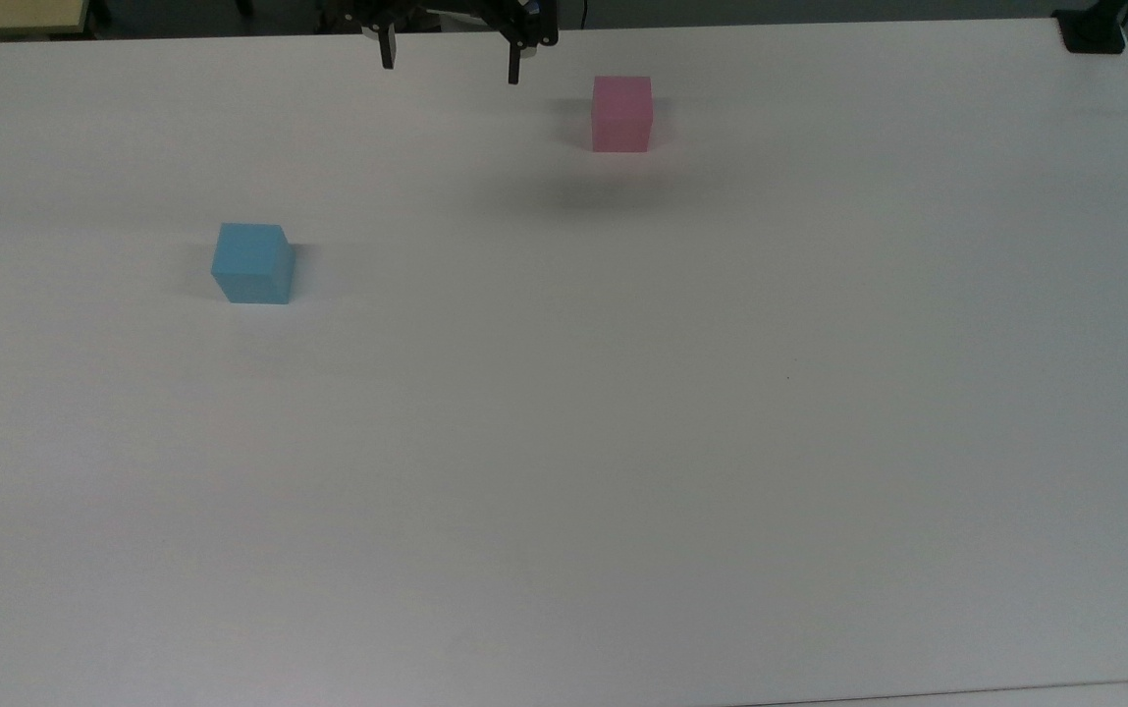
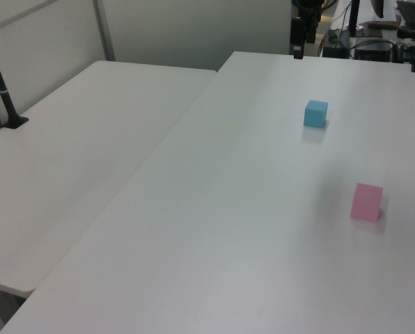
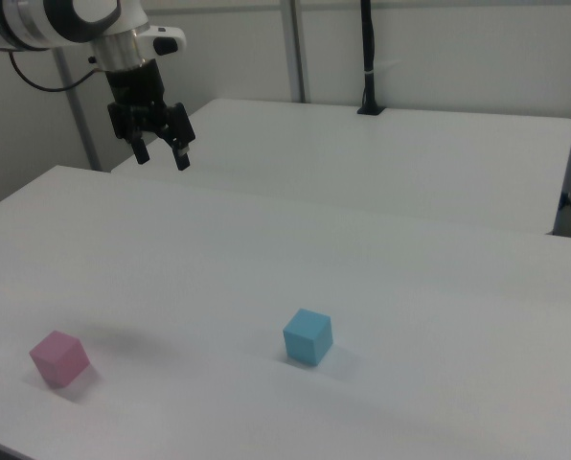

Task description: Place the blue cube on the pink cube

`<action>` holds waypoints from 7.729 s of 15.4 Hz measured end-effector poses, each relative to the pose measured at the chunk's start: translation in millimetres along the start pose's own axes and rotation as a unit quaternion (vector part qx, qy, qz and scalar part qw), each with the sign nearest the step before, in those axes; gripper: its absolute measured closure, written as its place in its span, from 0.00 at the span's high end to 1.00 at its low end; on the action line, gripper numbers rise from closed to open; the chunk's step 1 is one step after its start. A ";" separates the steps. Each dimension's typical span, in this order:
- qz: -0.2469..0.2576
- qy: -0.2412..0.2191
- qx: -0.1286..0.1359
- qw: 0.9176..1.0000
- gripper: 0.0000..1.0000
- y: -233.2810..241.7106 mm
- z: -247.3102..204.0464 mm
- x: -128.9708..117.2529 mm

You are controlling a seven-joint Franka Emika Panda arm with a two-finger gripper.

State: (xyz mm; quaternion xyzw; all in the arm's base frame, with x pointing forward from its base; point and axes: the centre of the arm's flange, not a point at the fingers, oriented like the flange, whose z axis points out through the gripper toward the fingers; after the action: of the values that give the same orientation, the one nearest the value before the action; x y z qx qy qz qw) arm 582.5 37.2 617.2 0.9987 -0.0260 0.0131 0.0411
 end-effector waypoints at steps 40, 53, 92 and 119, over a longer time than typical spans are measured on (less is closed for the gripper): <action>-0.004 -0.031 0.000 1.000 1.00 202.9 35.5 -3.7; -0.004 -0.010 -0.005 1.000 1.00 220.4 120.1 22.7; -0.022 -0.005 -0.003 1.000 0.61 199.9 139.6 42.9; -0.072 -0.021 0.011 0.997 0.61 -123.2 55.8 -56.1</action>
State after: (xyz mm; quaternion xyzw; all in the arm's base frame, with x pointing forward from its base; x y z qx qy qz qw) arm 534.4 158.1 550.0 0.9985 0.0454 -0.0107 0.0299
